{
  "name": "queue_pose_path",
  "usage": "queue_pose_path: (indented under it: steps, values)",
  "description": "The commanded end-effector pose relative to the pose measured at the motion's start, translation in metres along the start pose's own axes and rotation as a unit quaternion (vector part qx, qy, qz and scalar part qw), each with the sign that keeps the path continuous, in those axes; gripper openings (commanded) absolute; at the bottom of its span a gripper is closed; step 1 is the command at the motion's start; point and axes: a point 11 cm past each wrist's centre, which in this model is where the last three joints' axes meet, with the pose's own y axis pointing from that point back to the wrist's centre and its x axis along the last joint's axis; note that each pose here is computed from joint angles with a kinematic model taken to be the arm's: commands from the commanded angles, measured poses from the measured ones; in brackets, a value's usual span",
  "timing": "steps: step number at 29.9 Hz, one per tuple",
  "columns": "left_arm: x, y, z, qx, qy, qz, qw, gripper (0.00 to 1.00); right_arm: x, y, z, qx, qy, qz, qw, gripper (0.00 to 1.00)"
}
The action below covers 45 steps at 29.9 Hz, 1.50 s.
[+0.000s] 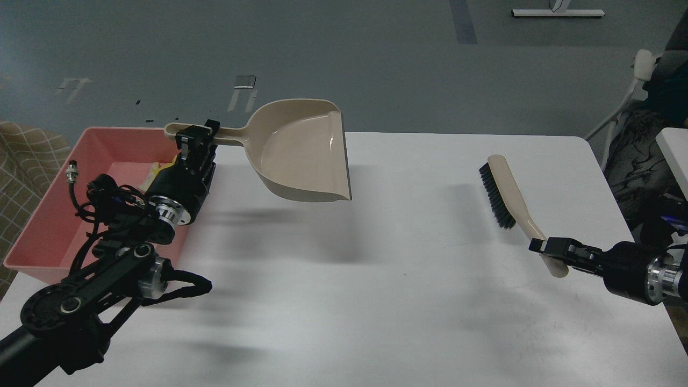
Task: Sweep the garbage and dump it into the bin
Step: 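Lower the dustpan back onto the table with the left gripper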
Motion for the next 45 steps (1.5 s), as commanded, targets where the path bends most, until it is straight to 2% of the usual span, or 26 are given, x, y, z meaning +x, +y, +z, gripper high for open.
queue_pose_path:
  steps: [1, 15, 22, 23, 24, 25, 27, 29, 30, 38, 45]
  values:
    - [-0.023, -0.006, -0.027, 0.01, -0.031, 0.011, 0.999, 0.0, 0.0, -0.001, 0.0, 0.0, 0.0, -0.001, 1.0, 0.0]
    - [-0.061, 0.015, -0.066, 0.024, -0.071, -0.028, 0.997, 0.0, -0.003, -0.002, 0.001, -0.001, -0.002, -0.002, 1.0, 0.0]
    - [-0.057, 0.018, -0.077, 0.037, -0.083, -0.021, 0.996, 0.0, -0.002, -0.002, 0.0, 0.001, -0.002, -0.002, 1.0, 0.0]
    - [-0.056, 0.018, -0.077, 0.038, -0.082, -0.02, 0.996, 0.16, -0.002, -0.002, 0.0, 0.001, -0.002, -0.002, 1.0, 0.0]
    - [-0.056, 0.018, -0.077, 0.038, -0.082, -0.02, 0.996, 0.16, -0.002, -0.002, 0.0, 0.001, -0.002, -0.002, 1.0, 0.0]
    - [-0.056, 0.018, -0.077, 0.038, -0.082, -0.02, 0.996, 0.31, -0.002, -0.002, 0.0, 0.001, -0.002, -0.002, 1.0, 0.0]
    - [-0.054, 0.018, -0.077, 0.038, -0.081, -0.017, 0.996, 0.73, -0.002, -0.002, 0.0, 0.001, -0.002, -0.002, 1.0, 0.0]
    - [-0.054, 0.018, -0.077, 0.038, -0.08, -0.017, 0.996, 0.92, -0.002, -0.003, 0.0, 0.002, -0.002, -0.002, 1.0, 0.0]
    - [-0.055, 0.018, -0.077, 0.038, -0.079, -0.018, 0.996, 0.96, -0.003, -0.004, -0.001, 0.003, -0.002, -0.003, 1.0, 0.0]
    - [-0.052, 0.03, -0.088, 0.046, -0.086, -0.021, 0.995, 0.98, -0.005, -0.008, -0.004, 0.008, -0.002, -0.008, 1.0, 0.0]
    - [-0.041, 0.065, -0.098, 0.058, -0.109, -0.059, 0.991, 0.98, -0.006, -0.009, -0.005, 0.01, -0.003, -0.008, 1.0, 0.0]
